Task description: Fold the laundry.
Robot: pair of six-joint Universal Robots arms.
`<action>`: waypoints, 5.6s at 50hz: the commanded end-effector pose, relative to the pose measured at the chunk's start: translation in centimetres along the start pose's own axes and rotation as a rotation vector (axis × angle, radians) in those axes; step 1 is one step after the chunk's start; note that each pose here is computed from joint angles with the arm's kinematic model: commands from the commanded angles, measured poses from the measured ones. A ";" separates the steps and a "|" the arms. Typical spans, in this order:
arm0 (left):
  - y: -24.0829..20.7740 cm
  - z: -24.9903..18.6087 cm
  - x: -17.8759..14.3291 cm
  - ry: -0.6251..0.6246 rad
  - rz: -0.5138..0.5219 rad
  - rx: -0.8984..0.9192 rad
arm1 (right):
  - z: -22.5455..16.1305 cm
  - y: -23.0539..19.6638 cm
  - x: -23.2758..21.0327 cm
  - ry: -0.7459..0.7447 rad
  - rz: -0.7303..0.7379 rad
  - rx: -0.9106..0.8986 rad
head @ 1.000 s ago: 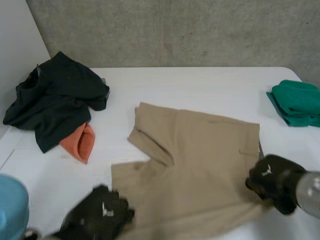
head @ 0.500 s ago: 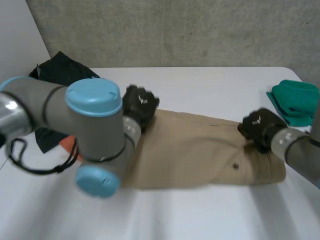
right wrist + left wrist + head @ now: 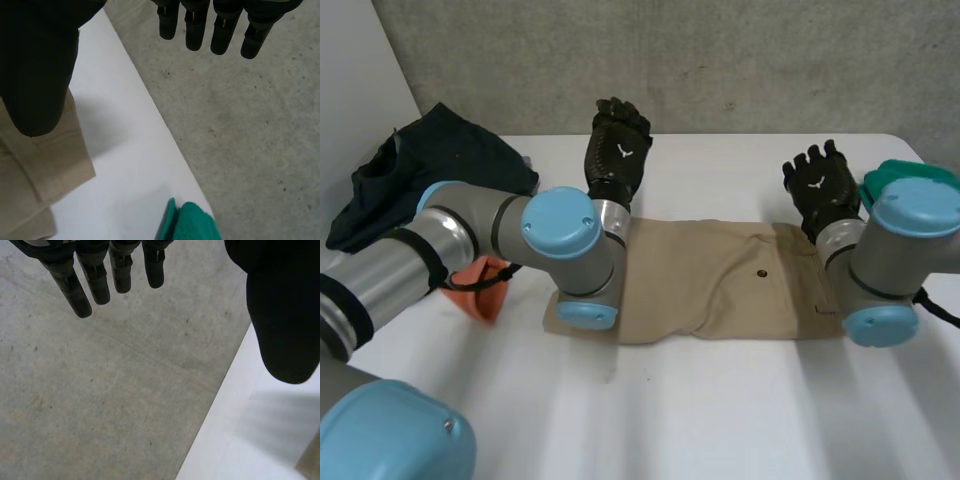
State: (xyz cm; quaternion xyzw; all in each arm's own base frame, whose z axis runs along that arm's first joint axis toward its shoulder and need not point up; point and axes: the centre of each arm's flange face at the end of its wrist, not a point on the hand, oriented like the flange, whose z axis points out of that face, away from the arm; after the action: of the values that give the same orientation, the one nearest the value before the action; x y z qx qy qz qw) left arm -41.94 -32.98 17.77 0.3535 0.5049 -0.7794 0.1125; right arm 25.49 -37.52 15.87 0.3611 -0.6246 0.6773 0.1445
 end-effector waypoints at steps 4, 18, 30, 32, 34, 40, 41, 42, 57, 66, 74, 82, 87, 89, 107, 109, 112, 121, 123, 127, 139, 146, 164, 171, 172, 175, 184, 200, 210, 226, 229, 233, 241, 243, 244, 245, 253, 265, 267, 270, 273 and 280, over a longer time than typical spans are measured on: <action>-1.6 -4.2 -1.5 0.080 -0.096 -0.054 | -6.8 0.1 2.3 -0.278 0.274 -0.218; -0.9 -8.0 -1.7 0.149 -0.175 -0.134 | -7.5 5.5 1.8 -0.285 0.283 -0.309; -3.4 -8.6 -4.2 0.118 -0.192 -0.089 | -7.2 4.5 7.5 -0.043 -0.003 -0.269; -3.6 -8.7 -4.6 0.113 -0.194 -0.085 | -7.2 4.1 7.4 -0.051 -0.091 -0.260; -4.0 -9.0 -5.1 0.109 -0.195 -0.081 | -7.0 3.9 7.6 -0.048 -0.131 -0.245; -4.1 -9.6 -6.0 0.098 -0.226 -0.092 | -7.1 -2.4 2.8 -0.122 -0.225 0.025; -4.1 -9.6 -6.3 0.094 -0.239 -0.093 | -7.5 -3.6 1.8 -0.139 -0.231 0.079; -4.0 -9.7 -6.3 0.092 -0.249 -0.097 | -7.9 -4.8 0.7 -0.158 -0.237 0.136; -3.5 -9.8 -9.6 0.029 -0.361 -0.132 | -15.7 -8.3 -12.7 -0.635 -0.325 0.559; -4.7 -8.8 -9.8 0.016 -0.392 -0.079 | -11.9 -9.9 -2.2 -0.478 0.289 0.399; -5.8 -8.6 -4.4 0.138 -0.455 -0.083 | -9.0 -7.7 2.3 -0.433 0.658 0.197; -3.4 -11.4 0.9 0.333 -0.488 -0.329 | -6.3 -3.9 -0.8 -0.556 0.627 -0.090; -1.4 -12.8 2.8 0.394 -0.471 -0.465 | -5.1 -1.6 -2.7 -0.597 0.543 -0.180; -0.7 -13.3 3.2 0.404 -0.443 -0.517 | -4.5 -0.5 -3.5 -0.595 0.490 -0.202; -5.0 -11.6 -2.9 0.324 -0.489 -0.465 | -6.0 -4.0 -1.0 -0.408 0.224 -0.096; -7.0 -11.2 -4.8 0.290 -0.518 -0.390 | -6.5 -4.4 -0.7 -0.391 0.218 -0.066; -9.1 -11.1 -7.0 0.257 -0.546 -0.310 | -8.1 -5.6 -0.1 -0.357 0.201 0.015; -9.5 -10.2 -9.4 0.364 -0.590 -0.205 | -14.0 -3.8 -3.5 -0.437 0.178 0.078; -8.9 -9.6 -9.9 0.402 -0.604 -0.193 | -15.5 -2.7 -4.9 -0.491 0.184 0.082; -8.4 -9.4 -9.9 0.476 -0.624 -0.182 | -17.0 -1.8 -6.4 -0.549 0.191 0.121; -8.3 -9.6 -9.3 0.506 -0.650 -0.193 | -14.6 0.3 -8.9 -0.509 0.148 0.178; -8.7 -9.9 -8.9 0.522 -0.652 -0.187 | -13.0 0.7 -9.3 -0.496 0.117 0.194; -8.4 -10.2 -8.6 0.529 -0.651 -0.202 | -10.3 -1.4 -9.5 -0.470 0.120 0.275; -8.1 -10.4 -8.4 0.536 -0.651 -0.212 | -9.1 -1.4 -10.4 -0.473 0.115 0.289; -8.1 -10.4 -8.4 0.536 -0.651 -0.212 | -8.7 -1.6 -10.3 -0.466 0.113 0.298; -8.2 -10.5 -8.5 0.536 -0.651 -0.212 | -8.1 -2.1 -9.6 -0.436 0.111 0.313; -9.3 -10.6 -9.2 0.529 -0.653 -0.173 | -4.1 -6.0 -1.7 -0.178 0.168 0.398; -13.2 -11.6 -9.2 0.566 -0.658 -0.054 | 4.5 -2.3 18.3 0.150 0.271 0.535; -14.1 -12.5 -8.4 0.601 -0.659 -0.042 | 8.6 11.1 22.4 0.200 0.290 0.418; -12.5 -12.6 -6.9 0.624 -0.657 -0.099 | 8.7 25.7 18.2 0.084 0.339 0.337; -12.5 -12.7 -6.9 0.627 -0.657 -0.101 | 8.4 26.2 18.3 0.075 0.342 0.329; -12.8 -12.8 -7.0 0.628 -0.656 -0.092 | 8.2 26.3 18.2 0.076 0.352 0.317; -13.6 -13.2 -6.8 0.641 -0.657 -0.072 | 6.6 25.4 20.6 0.111 0.364 0.281; -13.7 -13.3 -6.8 0.645 -0.658 -0.070 | 6.3 24.8 21.0 0.117 0.369 0.273; -13.7 -13.3 -6.8 0.645 -0.658 -0.070 | 6.1 24.3 21.2 0.119 0.373 0.269; -13.8 -13.4 -6.8 0.647 -0.658 -0.067 | 5.6 23.2 21.6 0.116 0.381 0.260; -14.6 -13.9 -7.0 0.654 -0.660 -0.046 | 1.9 20.6 25.5 0.137 0.429 0.133; -17.2 -13.6 -10.3 0.575 -0.669 0.069 | -3.5 19.3 35.3 0.505 0.008 -0.352; -18.0 -13.1 -11.8 0.521 -0.673 0.128 | -1.9 16.5 34.0 0.499 -0.001 -0.275; -17.5 -11.2 -14.4 0.367 -0.668 0.160 | -0.7 11.1 32.1 0.486 0.050 -0.111; -14.7 -8.4 -17.9 0.157 -0.637 0.124 | -1.5 5.5 30.2 0.472 0.119 0.055; -4.3 -3.3 -23.7 -0.107 -0.431 -0.062 | -4.4 -3.1 19.6 0.182 0.227 0.376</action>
State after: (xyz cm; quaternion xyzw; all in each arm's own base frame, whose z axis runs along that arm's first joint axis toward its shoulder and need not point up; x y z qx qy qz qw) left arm -32.34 -23.34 37.98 0.2377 0.5516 -0.7794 -0.1783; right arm 2.46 -43.96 32.20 0.1721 -0.5632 0.7796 0.2131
